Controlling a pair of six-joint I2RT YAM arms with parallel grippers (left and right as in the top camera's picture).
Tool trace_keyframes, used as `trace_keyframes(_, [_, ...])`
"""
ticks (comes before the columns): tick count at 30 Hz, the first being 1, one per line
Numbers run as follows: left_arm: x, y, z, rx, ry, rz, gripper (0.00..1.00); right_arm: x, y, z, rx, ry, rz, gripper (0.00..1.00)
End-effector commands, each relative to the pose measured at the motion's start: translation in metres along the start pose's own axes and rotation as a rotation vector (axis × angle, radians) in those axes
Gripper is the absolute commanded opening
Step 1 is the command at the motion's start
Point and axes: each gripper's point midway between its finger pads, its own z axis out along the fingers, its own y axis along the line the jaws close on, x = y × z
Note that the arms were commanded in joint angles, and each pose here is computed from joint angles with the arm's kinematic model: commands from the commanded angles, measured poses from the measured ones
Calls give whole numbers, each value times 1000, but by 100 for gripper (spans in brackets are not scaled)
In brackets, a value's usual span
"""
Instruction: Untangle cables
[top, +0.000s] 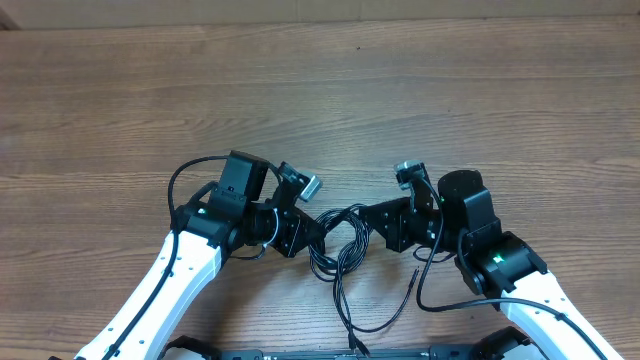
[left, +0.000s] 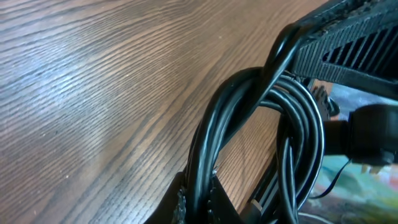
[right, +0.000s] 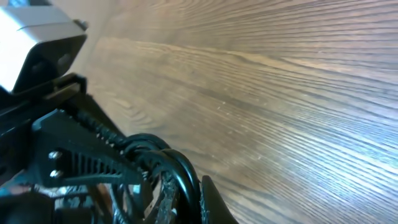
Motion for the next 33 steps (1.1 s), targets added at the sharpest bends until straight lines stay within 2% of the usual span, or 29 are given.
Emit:
trace_keyframes(1, [13, 13, -2, -86, 33, -115, 4, -41, -44, -15, 255, -199, 105, 4])
trace_keyframes(9, [31, 12, -3, -84, 102, -170, 4, -56, -78, -33, 461, -322, 157, 4])
trace_keyframes(15, [31, 12, -3, -84, 101, -170, 4, -58, -87, -38, 516, -346, 160, 5])
trace_keyframes(17, [27, 12, -3, -82, 85, -157, 4, -55, -87, -37, 514, -330, 163, 12])
trace_keyframes(20, [17, 13, -2, -83, 47, -129, 4, -42, -81, -30, 471, -262, 173, 32])
trace_keyframes(22, [9, 12, -2, -80, 17, -127, 4, -31, -79, -26, 447, -209, 185, 50])
trace_keyframes(25, [-3, 12, -2, -75, -28, -150, 4, -16, -76, -23, 428, -144, 202, 67])
trace_keyframes(27, [-10, 11, -2, -69, -56, -164, 4, -7, -71, -20, 396, -96, 215, 71])
trace_keyframes(33, [-23, 9, -3, -52, -108, -254, 4, 14, -37, -9, 188, 35, 216, 72])
